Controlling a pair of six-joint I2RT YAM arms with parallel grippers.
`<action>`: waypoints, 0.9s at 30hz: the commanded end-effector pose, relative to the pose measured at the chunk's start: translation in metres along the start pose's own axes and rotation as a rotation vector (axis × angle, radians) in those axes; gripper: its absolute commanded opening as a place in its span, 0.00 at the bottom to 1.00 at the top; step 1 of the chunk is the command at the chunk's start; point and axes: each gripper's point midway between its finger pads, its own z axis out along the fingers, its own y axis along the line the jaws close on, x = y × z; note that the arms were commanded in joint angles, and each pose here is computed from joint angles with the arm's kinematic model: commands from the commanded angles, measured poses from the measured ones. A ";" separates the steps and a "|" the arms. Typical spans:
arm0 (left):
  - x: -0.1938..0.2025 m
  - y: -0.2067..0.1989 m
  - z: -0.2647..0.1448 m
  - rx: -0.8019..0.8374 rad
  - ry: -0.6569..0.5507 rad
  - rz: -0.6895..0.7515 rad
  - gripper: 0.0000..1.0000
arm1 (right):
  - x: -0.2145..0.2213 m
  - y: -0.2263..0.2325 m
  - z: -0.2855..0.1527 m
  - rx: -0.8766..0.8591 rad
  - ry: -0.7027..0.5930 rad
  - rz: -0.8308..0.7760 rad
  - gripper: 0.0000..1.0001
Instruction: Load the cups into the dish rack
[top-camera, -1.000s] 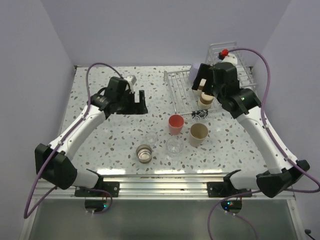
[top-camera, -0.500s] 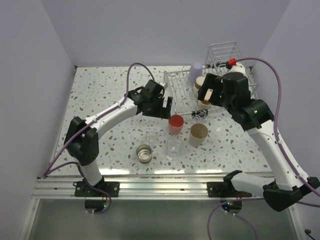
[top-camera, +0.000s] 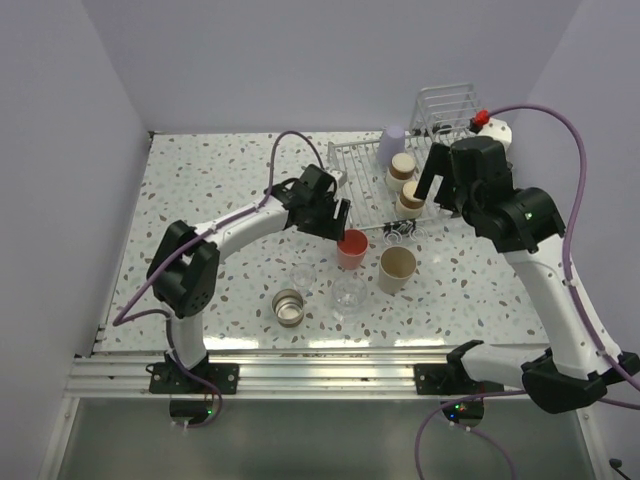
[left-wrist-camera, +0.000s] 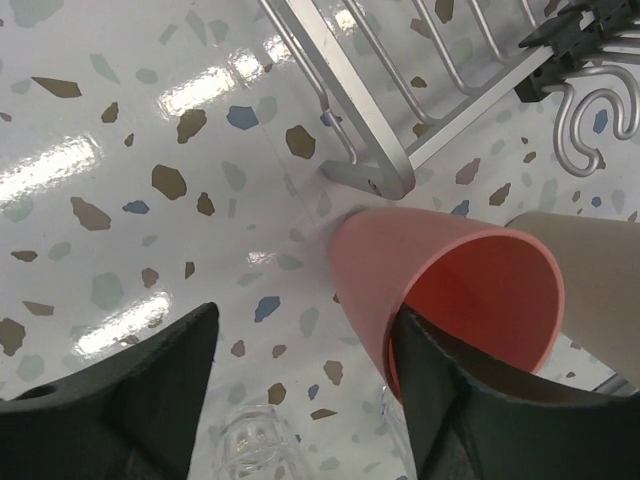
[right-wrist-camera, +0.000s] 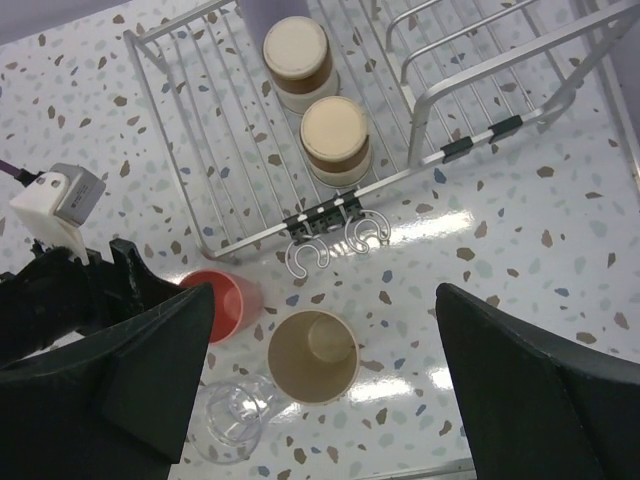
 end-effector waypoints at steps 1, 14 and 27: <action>-0.021 -0.014 0.004 0.064 -0.065 0.050 0.68 | -0.008 -0.021 -0.016 0.089 -0.013 0.007 0.95; -0.026 -0.027 0.005 0.107 -0.065 -0.056 0.00 | -0.001 -0.030 -0.046 -0.013 -0.021 -0.042 0.97; -0.106 0.024 -0.141 0.127 -0.384 -0.288 0.00 | -0.012 0.089 -0.067 -0.601 0.032 0.071 0.98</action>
